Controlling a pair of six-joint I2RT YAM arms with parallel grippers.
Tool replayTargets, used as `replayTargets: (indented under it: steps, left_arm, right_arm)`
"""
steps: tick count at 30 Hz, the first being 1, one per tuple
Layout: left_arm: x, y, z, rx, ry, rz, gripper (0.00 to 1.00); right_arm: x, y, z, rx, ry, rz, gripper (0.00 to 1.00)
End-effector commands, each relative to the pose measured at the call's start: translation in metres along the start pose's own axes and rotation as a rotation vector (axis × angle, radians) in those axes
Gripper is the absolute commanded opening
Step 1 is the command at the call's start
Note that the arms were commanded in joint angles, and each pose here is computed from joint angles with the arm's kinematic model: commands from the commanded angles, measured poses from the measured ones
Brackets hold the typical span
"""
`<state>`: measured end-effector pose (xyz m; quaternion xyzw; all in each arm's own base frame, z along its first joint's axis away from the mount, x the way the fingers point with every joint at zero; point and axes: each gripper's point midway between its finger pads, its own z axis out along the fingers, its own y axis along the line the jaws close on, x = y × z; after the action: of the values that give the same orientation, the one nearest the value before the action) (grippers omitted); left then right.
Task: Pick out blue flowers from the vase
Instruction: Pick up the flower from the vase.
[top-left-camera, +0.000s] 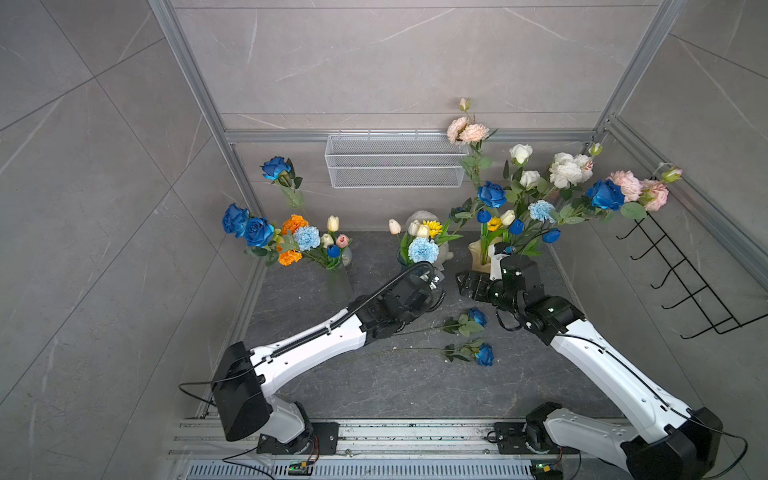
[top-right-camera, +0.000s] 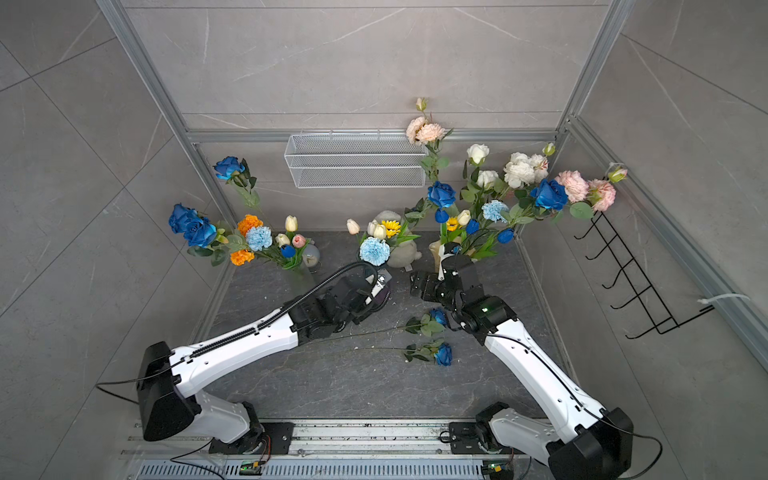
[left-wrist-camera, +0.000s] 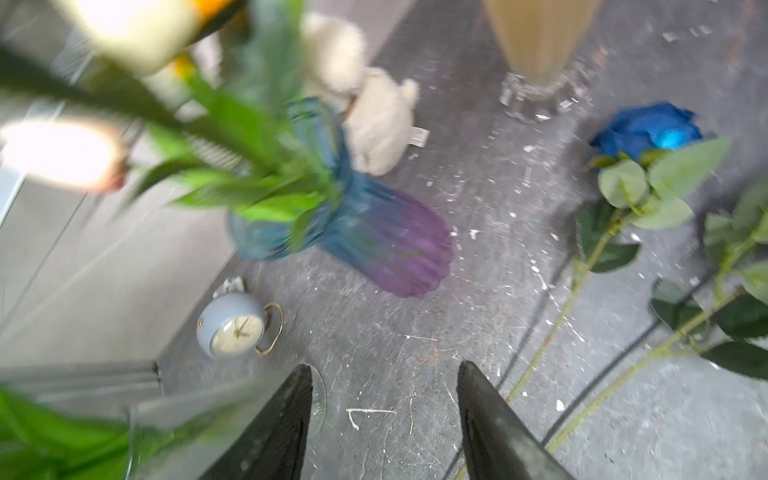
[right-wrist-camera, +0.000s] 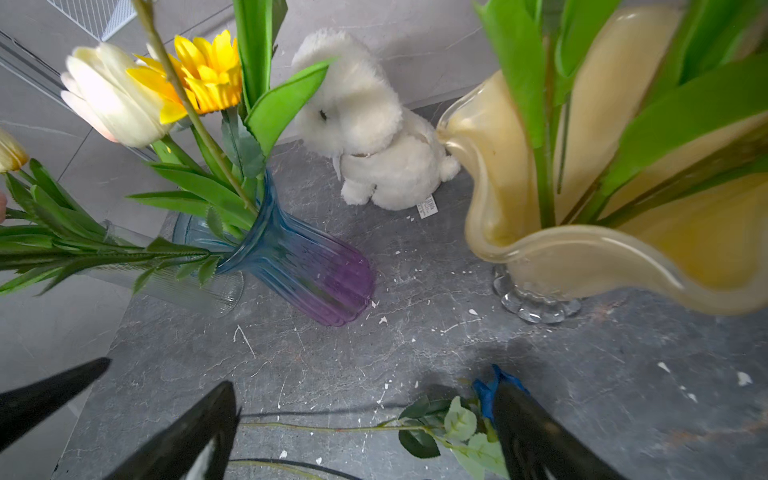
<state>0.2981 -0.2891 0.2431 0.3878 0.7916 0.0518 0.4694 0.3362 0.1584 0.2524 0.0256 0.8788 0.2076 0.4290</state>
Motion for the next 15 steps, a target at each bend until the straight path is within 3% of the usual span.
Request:
replayTargets:
  steps: [1, 4, 10, 15]
  left_arm:
    - [-0.027, 0.024, -0.009, -0.04, -0.147, -0.221, 0.64]
    - [-0.039, 0.024, -0.001, -0.037, -0.185, -0.223, 0.66]
    - [-0.066, 0.024, -0.001, 0.096, -0.322, -0.309, 0.67]
    - [-0.073, 0.035, 0.006, 0.078, -0.364, -0.294, 0.68]
  right_arm:
    - [-0.02, 0.024, 0.006, -0.099, -0.032, 0.04, 0.97]
    - [-0.024, 0.031, 0.016, -0.126, -0.031, 0.063, 0.96]
    - [-0.037, 0.037, 0.034, -0.169, -0.037, 0.133, 0.96]
    - [-0.039, 0.042, 0.055, -0.203, -0.021, 0.173, 0.96]
